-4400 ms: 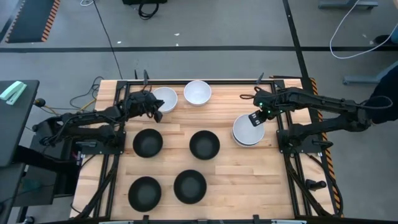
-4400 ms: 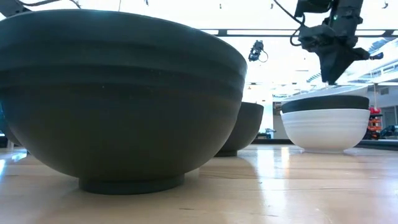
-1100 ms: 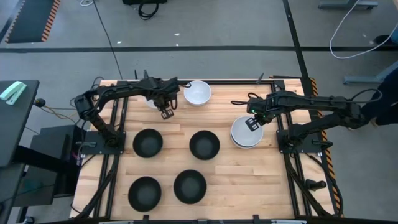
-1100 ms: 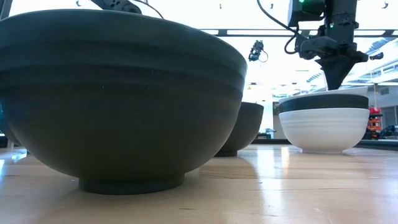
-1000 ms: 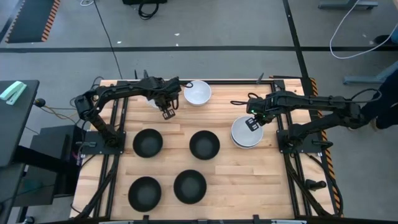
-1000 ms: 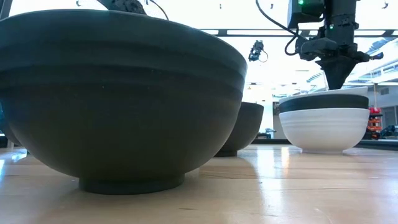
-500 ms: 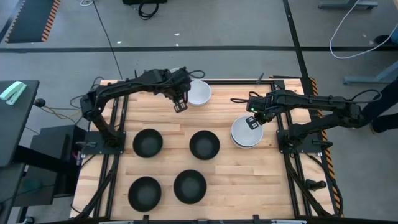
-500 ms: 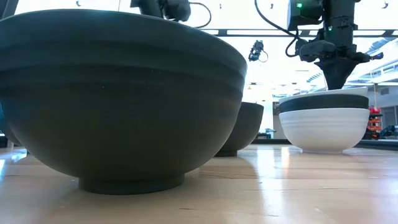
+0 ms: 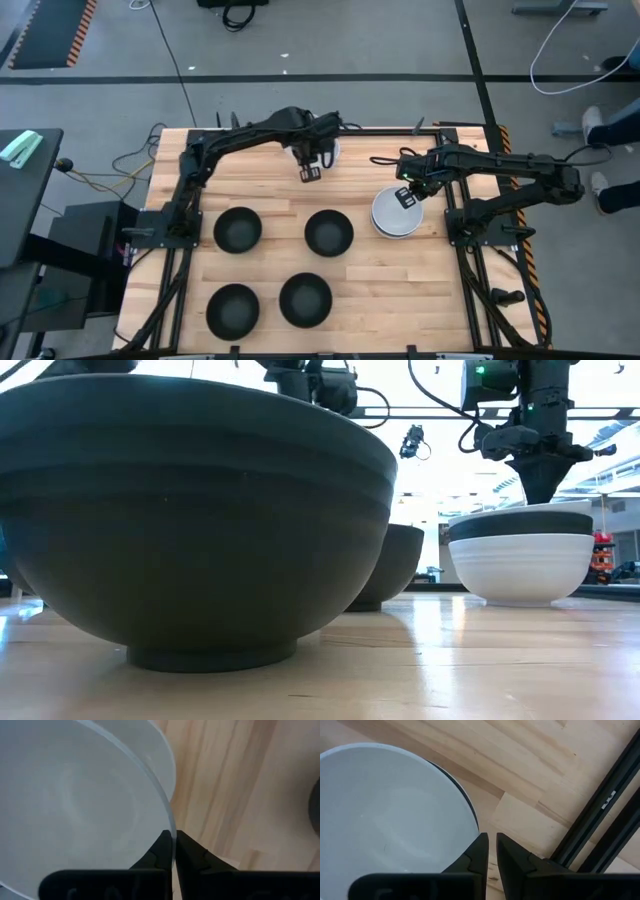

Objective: Nest bowls inside each other
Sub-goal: Stack the white bowl on top of the white bowl

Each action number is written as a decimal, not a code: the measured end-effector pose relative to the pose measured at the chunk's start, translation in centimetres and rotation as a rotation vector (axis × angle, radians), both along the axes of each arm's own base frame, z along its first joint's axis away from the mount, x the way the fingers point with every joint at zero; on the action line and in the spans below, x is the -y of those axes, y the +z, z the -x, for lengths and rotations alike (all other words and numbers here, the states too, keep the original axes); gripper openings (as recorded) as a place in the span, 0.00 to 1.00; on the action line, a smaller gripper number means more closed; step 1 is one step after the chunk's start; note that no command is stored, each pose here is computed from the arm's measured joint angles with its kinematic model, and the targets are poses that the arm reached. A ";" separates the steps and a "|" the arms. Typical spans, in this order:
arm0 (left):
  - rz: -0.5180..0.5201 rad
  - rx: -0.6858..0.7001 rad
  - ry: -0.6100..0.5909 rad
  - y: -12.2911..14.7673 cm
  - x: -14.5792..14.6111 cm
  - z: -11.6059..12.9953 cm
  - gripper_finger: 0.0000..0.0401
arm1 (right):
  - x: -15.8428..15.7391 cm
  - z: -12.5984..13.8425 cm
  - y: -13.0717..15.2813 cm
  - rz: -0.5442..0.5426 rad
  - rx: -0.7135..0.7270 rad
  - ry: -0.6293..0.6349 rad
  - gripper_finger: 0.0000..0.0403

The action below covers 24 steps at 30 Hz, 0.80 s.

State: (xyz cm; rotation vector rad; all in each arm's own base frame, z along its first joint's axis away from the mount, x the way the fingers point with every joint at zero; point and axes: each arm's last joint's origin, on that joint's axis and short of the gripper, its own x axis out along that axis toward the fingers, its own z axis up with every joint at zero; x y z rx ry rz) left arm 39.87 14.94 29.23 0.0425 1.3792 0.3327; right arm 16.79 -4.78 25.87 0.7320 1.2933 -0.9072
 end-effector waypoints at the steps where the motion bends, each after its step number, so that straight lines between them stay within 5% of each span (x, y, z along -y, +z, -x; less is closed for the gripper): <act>1: -0.001 -0.007 -0.005 -0.1 0.1 -0.2 0.03 | 0.0 0.0 0.0 0.000 0.000 0.001 0.11; 10: -0.012 -0.188 0.064 -0.4 1.0 1.1 0.03 | 0.0 0.0 0.0 0.007 -0.002 0.005 0.11; 24: 0.007 -0.072 -0.166 -0.3 3.0 -1.0 0.03 | 0.0 0.0 0.0 0.022 -0.008 0.019 0.11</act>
